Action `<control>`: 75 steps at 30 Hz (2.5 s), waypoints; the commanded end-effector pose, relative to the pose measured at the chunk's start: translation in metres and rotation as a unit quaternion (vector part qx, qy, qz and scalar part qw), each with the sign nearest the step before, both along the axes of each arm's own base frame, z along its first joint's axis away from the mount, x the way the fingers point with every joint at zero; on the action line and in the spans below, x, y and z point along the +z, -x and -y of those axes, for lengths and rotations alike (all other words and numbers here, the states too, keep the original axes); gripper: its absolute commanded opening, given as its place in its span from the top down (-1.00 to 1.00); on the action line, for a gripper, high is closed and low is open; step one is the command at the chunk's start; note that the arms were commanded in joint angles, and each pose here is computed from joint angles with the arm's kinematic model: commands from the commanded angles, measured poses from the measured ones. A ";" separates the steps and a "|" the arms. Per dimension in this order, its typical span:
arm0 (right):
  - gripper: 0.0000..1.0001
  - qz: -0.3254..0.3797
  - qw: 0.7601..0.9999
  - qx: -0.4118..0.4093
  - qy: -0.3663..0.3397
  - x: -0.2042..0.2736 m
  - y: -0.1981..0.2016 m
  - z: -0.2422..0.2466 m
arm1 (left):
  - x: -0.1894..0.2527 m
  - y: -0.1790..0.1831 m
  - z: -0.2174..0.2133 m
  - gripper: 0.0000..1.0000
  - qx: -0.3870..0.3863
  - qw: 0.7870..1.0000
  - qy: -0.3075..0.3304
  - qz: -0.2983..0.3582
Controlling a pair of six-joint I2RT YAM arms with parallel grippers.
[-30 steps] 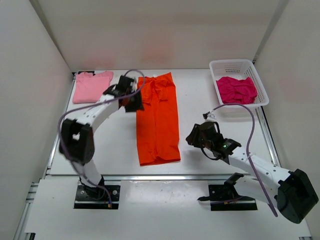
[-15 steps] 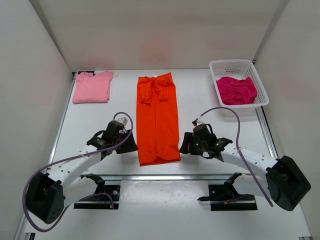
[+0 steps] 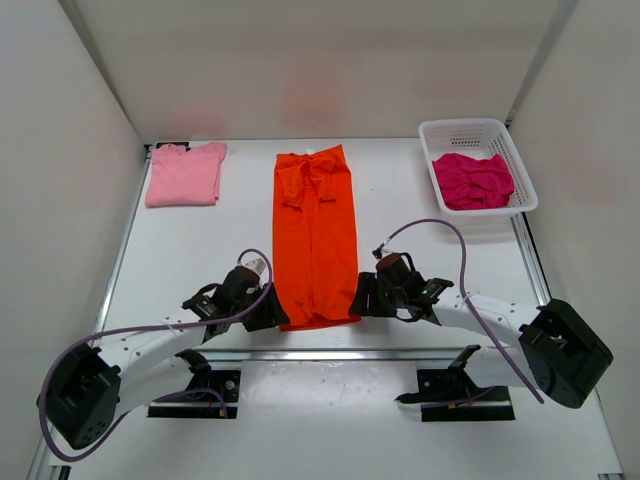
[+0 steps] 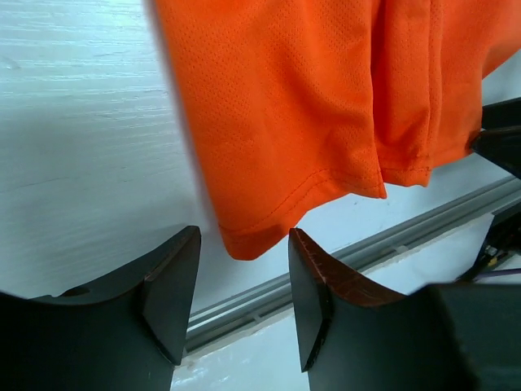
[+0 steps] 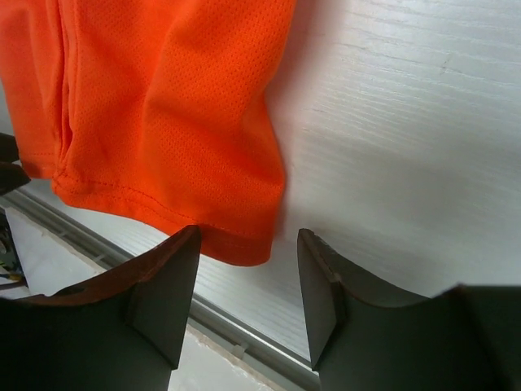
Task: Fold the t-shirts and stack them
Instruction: Grab the bottom of the folded rectangular tshirt with both arms, then fold the folded rectangular tshirt in 1/3 of the way
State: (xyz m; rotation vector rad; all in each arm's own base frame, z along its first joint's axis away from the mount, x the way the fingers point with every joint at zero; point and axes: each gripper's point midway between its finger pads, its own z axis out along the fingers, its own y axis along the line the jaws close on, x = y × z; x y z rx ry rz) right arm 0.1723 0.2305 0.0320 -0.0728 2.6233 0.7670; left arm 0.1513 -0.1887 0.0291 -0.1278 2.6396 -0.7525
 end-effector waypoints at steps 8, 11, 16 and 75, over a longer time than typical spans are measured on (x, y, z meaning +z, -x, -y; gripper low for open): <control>0.53 -0.011 0.999 0.023 -0.019 -0.001 0.007 -0.019 | -0.004 0.006 0.021 0.19 -0.006 1.000 0.025 -0.002; 0.92 -0.014 0.999 0.028 -0.024 -0.001 0.010 -0.021 | -0.003 0.002 0.022 0.62 -0.006 1.000 0.024 0.003; 0.98 -0.014 0.999 0.028 -0.021 -0.001 0.010 -0.020 | -0.011 0.006 0.017 1.00 -0.018 1.000 0.008 -0.010; 1.00 0.035 0.996 0.074 -0.033 0.083 -0.226 -0.009 | 0.099 -0.282 0.012 1.00 0.029 0.995 0.061 0.079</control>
